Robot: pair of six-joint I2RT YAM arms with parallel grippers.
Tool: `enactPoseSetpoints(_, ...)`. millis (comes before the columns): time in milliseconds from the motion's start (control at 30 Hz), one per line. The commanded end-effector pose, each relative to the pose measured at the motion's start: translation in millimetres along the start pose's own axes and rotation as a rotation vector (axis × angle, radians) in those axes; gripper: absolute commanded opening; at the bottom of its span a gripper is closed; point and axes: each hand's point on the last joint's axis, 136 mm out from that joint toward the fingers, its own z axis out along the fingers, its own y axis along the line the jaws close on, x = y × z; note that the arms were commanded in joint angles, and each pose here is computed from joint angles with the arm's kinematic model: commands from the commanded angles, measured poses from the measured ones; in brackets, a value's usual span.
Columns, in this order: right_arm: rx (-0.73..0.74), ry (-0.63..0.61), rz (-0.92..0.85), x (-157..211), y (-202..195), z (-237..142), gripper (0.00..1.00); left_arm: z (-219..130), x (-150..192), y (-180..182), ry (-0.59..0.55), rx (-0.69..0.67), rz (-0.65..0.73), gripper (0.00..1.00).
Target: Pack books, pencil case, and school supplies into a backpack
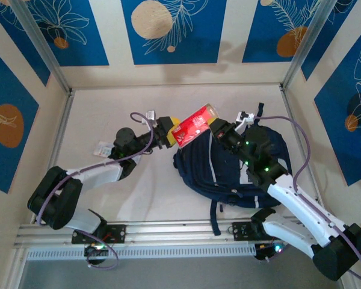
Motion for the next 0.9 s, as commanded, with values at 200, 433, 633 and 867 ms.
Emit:
enactPoseSetpoints(200, 0.038, -0.119, 0.006, -11.7, -2.9, -7.7, 0.0, -0.6, -3.0, -37.5, -0.043, 0.069, 0.069, 0.71)
enactPoseSetpoints(433, 0.04, -0.131, -0.043, -11.9, -5.1, -8.6, 0.0, -1.4, -0.6, -33.0, -0.032, 0.053, 0.069, 0.67)
enactPoseSetpoints(633, 0.026, -0.101, -0.022, -3.3, -7.2, -1.9, 0.0, 3.4, 3.5, -31.4, -0.013, 0.042, 0.069, 0.63)
enactPoseSetpoints(867, -0.001, -0.121, 0.004, -4.3, -5.5, 3.3, 0.0, 12.8, 11.2, -35.0, 0.023, 0.072, 0.064, 0.41)
